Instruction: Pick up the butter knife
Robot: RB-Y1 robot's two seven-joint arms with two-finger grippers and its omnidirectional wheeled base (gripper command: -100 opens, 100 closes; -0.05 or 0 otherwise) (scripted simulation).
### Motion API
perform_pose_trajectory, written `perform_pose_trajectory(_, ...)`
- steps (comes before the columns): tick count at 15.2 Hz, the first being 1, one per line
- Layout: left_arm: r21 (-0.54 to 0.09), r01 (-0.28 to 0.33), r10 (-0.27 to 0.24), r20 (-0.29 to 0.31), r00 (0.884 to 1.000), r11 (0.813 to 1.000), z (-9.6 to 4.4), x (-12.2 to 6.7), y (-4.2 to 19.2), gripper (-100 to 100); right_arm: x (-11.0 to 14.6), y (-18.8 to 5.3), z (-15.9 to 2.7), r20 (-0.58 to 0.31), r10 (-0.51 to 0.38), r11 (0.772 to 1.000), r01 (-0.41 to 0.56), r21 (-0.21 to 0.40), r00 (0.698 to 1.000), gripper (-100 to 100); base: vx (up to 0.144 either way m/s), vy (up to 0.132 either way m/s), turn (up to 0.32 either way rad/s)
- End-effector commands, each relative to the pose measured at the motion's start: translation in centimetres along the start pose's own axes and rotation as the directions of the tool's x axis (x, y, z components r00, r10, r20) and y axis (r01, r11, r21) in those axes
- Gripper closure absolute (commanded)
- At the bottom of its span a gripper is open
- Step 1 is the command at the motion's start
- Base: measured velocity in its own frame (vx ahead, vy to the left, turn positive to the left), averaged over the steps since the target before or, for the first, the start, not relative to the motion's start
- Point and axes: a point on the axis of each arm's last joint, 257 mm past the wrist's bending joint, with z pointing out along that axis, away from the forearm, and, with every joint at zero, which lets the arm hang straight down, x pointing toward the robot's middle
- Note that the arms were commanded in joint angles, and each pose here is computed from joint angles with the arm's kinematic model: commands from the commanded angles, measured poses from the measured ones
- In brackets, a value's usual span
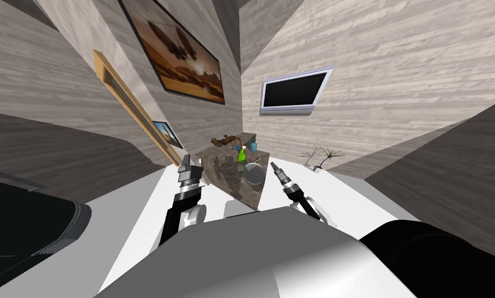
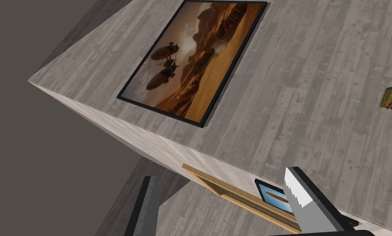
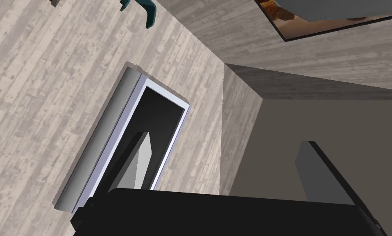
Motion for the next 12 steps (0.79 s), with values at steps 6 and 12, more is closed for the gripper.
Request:
perform_pose_trajectory(6,0.0,0.0,0.0,0.0,1.0,1.0,0.0,0.0,0.0,0,2.3,-5.2,-2.0,-0.188,-0.212,0.974,0.223,0.041,0.959,-100,0.038,0.085,0.1)
perform_pose_trajectory(12,0.0,0.0,0.0,0.0,1.0,1.0,0.0,0.0,0.0,0,2.9,-10.5,-4.6,-0.351,-0.387,0.905,0.425,0.035,0.853,-100,0.033,0.074,0.086)
